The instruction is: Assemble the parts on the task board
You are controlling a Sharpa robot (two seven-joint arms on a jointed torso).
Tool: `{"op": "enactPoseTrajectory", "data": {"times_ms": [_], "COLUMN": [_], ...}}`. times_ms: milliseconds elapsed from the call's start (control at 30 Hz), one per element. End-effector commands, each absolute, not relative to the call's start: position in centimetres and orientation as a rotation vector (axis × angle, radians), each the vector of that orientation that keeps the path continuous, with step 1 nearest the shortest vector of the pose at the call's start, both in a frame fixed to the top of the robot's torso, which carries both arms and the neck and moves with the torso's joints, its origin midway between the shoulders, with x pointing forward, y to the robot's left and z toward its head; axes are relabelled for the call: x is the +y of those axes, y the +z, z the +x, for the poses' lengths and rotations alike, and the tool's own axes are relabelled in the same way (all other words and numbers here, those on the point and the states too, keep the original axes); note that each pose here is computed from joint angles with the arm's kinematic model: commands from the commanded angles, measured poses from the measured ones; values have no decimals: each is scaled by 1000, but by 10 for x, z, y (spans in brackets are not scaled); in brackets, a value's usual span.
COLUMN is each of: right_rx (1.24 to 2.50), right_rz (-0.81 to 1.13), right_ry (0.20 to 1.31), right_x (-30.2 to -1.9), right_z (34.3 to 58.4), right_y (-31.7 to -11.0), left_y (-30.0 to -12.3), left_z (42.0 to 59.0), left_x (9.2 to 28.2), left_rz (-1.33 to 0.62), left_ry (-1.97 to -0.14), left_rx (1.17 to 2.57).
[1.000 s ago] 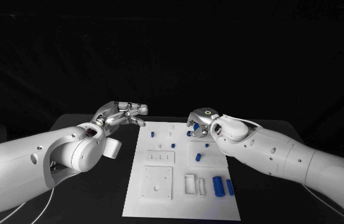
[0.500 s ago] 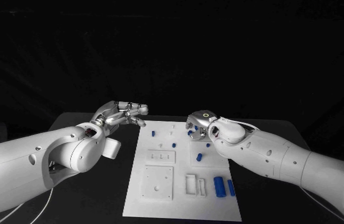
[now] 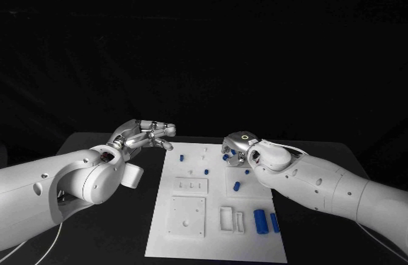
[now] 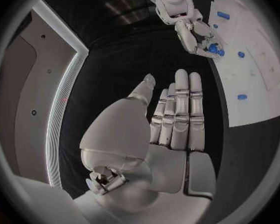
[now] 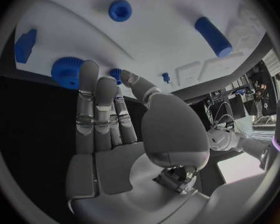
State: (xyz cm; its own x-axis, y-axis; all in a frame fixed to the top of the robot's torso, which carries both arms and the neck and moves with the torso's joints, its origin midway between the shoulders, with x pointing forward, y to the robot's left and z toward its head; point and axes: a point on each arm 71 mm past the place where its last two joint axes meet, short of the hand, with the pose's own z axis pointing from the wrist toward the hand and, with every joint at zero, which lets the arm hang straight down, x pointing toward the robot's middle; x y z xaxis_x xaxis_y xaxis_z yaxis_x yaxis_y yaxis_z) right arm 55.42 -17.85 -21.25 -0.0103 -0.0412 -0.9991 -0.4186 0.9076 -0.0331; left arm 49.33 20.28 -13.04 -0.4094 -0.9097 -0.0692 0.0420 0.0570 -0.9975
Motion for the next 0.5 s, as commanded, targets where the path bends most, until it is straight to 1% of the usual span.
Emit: {"op": "enactPoseTrajectory", "data": {"times_ms": [33, 500], "right_rx": [1564, 1556], "right_rz": [-384, -380], "right_ry": [297, 313], "right_x": [-177, -174], "right_z": [554, 554], "right_y": [-213, -214], "left_y": [-128, -128], "left_z": [492, 493], "left_x": [201, 201], "left_rz": [-888, -887], "left_ry": [-1494, -1494], "left_rx": [1529, 1532]}}
